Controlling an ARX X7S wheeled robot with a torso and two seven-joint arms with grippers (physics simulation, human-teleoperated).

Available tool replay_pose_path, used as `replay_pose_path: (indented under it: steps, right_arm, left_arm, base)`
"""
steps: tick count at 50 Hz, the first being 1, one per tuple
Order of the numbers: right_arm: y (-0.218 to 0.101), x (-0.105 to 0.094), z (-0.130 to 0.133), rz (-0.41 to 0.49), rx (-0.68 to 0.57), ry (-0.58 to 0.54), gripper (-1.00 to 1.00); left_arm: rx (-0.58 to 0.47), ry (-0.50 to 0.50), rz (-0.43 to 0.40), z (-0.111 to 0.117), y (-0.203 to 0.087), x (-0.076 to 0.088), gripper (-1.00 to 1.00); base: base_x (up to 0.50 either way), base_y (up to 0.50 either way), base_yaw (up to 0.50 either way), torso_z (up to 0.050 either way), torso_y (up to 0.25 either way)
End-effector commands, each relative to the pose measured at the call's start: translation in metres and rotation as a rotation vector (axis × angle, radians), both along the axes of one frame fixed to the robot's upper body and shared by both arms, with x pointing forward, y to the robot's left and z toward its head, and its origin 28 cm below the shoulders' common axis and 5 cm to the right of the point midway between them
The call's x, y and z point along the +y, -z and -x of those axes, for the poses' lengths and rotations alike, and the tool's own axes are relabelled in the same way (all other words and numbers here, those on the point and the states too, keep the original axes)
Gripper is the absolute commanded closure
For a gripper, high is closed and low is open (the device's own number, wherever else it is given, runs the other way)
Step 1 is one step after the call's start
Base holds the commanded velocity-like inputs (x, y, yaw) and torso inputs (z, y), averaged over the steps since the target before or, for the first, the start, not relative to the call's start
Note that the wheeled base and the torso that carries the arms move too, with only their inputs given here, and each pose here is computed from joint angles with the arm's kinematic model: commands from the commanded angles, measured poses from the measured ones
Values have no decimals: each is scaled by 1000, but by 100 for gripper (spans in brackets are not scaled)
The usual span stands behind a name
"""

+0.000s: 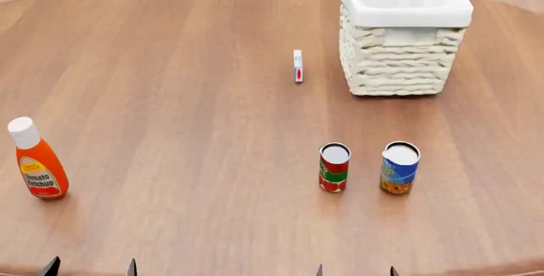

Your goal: Pick up the cream cheese box, and put it in the basket.

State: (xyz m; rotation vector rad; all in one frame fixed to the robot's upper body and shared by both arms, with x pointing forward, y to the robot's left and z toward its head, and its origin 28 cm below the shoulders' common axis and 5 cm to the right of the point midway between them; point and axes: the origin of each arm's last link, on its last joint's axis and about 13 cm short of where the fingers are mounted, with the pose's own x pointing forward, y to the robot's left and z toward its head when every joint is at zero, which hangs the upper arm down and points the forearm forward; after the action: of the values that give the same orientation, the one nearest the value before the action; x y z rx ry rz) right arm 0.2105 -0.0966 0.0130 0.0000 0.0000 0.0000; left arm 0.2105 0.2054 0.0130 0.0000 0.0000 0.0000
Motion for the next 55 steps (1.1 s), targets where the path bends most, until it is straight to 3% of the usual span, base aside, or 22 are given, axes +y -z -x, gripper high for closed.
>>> replay_pose_path:
  steps: [1,9,18,20,21,25,26,55]
  right_arm:
    - [-1,0,0,0,0,0,-100]
    - [3,1,-1,7,1,-15,-100]
    - [4,3,2,21,-14,-15,-100]
    - [5,3,2,28,-13,-20,-100]
    - [5,4,3,28,-15,-18,-100]
    - [2,3,3,26,-36,-8,-100]
    - [2,3,2,65,-33,23,-100]
    - [7,5,4,70,-29,-13,-100]
  left_arm:
    - [0,0,0,0,-1,0,-100]
    - [17,37,16,0,3,-1,-100]
    - [14,9,-33,0,3,-2,-100]
    - [7,29,27,2,1,0,-100]
    - [3,27,-3,3,1,1,-100]
    - [0,29,15,2,1,2,-100]
    - [3,28,28,2,1,3,-100]
    - [-6,44,14,2,5,-2,-100]
  base:
    - [0,0,0,0,0]
    - [0,0,0,0,0]
    - [0,0,0,0,0]
    - [0,0,0,0,0]
    - [0,0,0,0,0]
    - [0,0,0,0,0]
    - [0,0,0,0,0]
    - [89,-51,0,0,0]
